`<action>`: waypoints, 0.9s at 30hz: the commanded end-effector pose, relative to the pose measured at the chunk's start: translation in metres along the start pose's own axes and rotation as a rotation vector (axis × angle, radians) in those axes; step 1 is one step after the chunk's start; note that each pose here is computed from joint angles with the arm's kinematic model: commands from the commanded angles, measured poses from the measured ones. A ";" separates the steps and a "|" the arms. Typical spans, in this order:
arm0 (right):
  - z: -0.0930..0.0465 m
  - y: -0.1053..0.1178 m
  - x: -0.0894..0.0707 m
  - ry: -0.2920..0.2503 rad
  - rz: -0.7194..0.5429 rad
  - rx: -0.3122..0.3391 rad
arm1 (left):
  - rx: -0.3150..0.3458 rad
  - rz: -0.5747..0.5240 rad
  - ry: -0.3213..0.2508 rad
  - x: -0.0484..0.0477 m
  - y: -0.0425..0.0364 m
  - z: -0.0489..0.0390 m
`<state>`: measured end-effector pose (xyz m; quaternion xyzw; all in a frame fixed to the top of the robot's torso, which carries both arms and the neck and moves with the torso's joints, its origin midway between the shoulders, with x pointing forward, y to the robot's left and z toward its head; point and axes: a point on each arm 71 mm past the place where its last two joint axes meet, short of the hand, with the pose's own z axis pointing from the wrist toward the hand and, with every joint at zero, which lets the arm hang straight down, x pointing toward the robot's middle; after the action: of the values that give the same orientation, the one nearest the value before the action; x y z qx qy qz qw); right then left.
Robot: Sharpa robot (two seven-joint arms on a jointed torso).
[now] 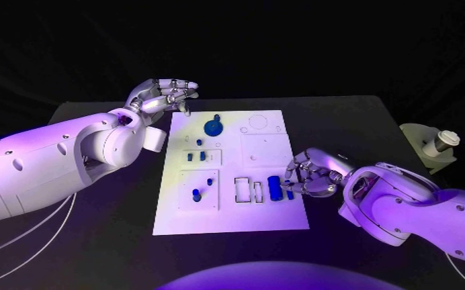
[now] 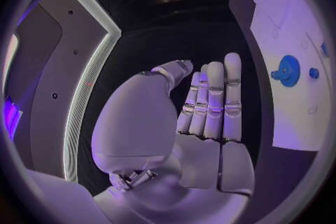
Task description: Assemble the parts on the task board
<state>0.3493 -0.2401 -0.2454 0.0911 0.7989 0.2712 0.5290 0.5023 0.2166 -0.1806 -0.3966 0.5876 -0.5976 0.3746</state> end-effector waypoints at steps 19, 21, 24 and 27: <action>0.015 0.006 0.026 0.007 -0.110 0.055 | 0.007 -0.013 0.016 0.0002 -0.0009 -0.0021; 0.016 0.006 0.028 0.017 -0.131 0.059 | 0.005 -0.013 0.018 0.0001 -0.0009 -0.0022; 0.017 0.008 0.032 0.027 -0.162 0.065 | 0.002 -0.014 0.020 -0.0001 -0.0007 -0.0025; 0.019 0.009 0.035 0.034 -0.190 0.066 | -0.001 -0.015 0.022 -0.0004 -0.0006 -0.0028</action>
<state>0.3509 -0.2106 -0.2709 0.0561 0.8125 0.2244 0.5351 0.5008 0.2207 -0.1810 -0.3977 0.5888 -0.5963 0.3736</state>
